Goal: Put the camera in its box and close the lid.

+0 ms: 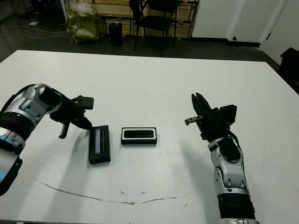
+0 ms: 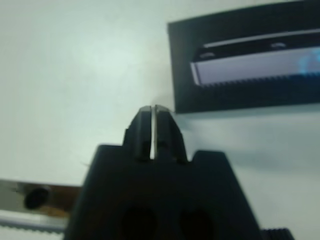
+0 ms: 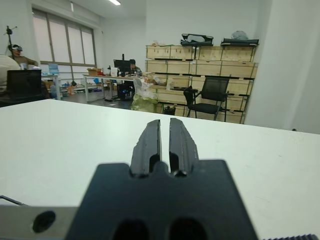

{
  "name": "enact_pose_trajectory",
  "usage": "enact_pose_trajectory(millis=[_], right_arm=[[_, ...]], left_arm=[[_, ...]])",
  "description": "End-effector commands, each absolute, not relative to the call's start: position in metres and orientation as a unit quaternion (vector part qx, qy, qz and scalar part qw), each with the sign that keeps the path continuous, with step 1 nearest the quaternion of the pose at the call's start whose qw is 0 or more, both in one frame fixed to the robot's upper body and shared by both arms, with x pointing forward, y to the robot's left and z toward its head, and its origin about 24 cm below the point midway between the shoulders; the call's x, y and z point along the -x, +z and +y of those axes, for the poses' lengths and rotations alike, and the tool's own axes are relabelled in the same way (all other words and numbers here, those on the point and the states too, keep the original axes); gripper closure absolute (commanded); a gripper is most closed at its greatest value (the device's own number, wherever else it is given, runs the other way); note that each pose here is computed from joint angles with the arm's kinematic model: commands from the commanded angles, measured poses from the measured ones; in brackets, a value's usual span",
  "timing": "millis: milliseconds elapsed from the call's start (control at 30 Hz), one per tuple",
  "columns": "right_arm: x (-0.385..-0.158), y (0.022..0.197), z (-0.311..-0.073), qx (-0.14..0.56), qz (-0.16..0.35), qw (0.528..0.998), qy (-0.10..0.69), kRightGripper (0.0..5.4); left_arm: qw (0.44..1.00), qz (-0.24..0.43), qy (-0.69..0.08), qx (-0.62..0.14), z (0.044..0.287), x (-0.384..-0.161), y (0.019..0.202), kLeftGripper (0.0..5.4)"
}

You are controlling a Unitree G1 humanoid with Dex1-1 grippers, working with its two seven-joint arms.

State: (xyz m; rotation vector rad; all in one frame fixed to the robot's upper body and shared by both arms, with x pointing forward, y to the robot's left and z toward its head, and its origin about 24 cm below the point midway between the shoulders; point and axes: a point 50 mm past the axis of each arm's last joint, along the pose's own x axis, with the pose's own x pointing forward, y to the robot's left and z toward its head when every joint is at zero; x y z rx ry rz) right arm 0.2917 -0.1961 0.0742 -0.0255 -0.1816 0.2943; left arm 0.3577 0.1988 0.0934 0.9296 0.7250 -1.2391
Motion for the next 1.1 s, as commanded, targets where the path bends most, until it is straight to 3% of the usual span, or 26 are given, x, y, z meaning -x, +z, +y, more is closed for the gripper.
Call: enact_pose_trajectory(millis=[33,400,500,600,700,833,1000,1100], right_arm=[[-0.292,0.073,-0.199,0.017,-0.084,0.986,0.14,5.39],[-0.292,0.07,-0.198,0.007,-0.082,0.986,0.142,5.39],[-0.292,0.068,-0.198,0.005,-0.081,0.987,0.14,5.39],[-0.292,0.067,-0.199,0.015,-0.087,0.986,0.138,5.39],[-0.291,0.067,-0.198,0.008,-0.088,0.986,0.14,5.39],[-0.292,0.067,-0.195,-0.001,-0.083,0.986,0.142,5.39],[-0.291,0.068,-0.195,0.002,-0.08,0.986,0.144,5.39],[-0.291,0.067,-0.196,0.005,-0.077,0.987,0.142,5.39]], left_arm=[[0.676,0.309,-0.546,-0.387,0.197,-0.356,0.086,5.4],[0.718,0.286,-0.506,-0.383,0.203,-0.362,0.095,5.4],[0.779,0.233,-0.458,-0.36,0.207,-0.364,0.097,5.4],[0.878,0.155,-0.336,-0.303,0.212,-0.364,0.105,5.4],[0.944,0.1,-0.231,-0.215,0.212,-0.352,0.115,5.4],[0.975,0.077,-0.166,-0.124,0.208,-0.325,0.128,5.4],[0.976,0.086,-0.161,-0.118,0.203,-0.291,0.143,5.4],[0.968,0.081,-0.205,-0.121,0.2,-0.275,0.152,5.4]])
